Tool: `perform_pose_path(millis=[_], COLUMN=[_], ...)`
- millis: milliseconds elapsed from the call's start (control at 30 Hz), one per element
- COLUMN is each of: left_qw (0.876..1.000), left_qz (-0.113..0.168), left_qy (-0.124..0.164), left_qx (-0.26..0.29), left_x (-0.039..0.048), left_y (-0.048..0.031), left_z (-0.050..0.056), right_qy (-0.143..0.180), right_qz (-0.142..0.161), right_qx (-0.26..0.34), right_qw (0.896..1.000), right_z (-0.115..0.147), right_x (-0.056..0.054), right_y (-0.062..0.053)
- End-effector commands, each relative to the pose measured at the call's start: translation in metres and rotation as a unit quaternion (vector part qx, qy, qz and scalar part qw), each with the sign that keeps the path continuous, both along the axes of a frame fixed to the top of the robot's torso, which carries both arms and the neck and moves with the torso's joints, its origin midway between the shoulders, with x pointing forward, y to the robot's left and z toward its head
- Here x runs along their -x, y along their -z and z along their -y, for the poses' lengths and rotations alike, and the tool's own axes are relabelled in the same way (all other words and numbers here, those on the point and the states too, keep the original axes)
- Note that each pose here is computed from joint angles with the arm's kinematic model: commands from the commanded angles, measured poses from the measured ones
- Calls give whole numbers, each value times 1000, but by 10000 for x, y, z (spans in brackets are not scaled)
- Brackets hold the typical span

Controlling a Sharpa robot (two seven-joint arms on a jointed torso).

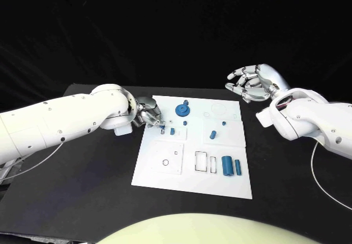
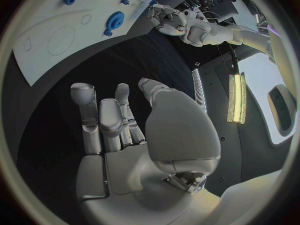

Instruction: Assemble the parts on the task board

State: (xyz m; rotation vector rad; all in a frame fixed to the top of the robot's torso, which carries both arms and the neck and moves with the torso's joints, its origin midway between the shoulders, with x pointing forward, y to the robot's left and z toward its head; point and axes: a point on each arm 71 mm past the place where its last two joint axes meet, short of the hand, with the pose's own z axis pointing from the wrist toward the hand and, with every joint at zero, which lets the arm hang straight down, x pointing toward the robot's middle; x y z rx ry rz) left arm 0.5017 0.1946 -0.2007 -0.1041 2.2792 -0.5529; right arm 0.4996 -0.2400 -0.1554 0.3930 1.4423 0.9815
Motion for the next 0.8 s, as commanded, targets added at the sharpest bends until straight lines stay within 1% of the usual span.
perform_pose_path(millis=[33, 167, 467, 633, 800], left_qw=[1000, 1000, 998, 998, 997], left_qz=[19, 5, -19, -24, -23], left_qy=[12, 19, 20, 21, 22], left_qx=[-6, -22, -52, -59, -65], left_x=[0, 15, 20, 22, 19], left_y=[-5, 30, 83, 98, 104], left_z=[63, 101, 104, 112, 126], right_qy=[-8, -8, -7, -8, -7], right_qz=[-3, -3, -3, -3, -2], right_qx=[1, 1, 1, 1, 0], right_qw=[1000, 1000, 1000, 1000, 1000], right_z=[-10, -11, -9, -9, -8], right_x=[5, 6, 7, 7, 7], right_y=[10, 13, 13, 14, 15])
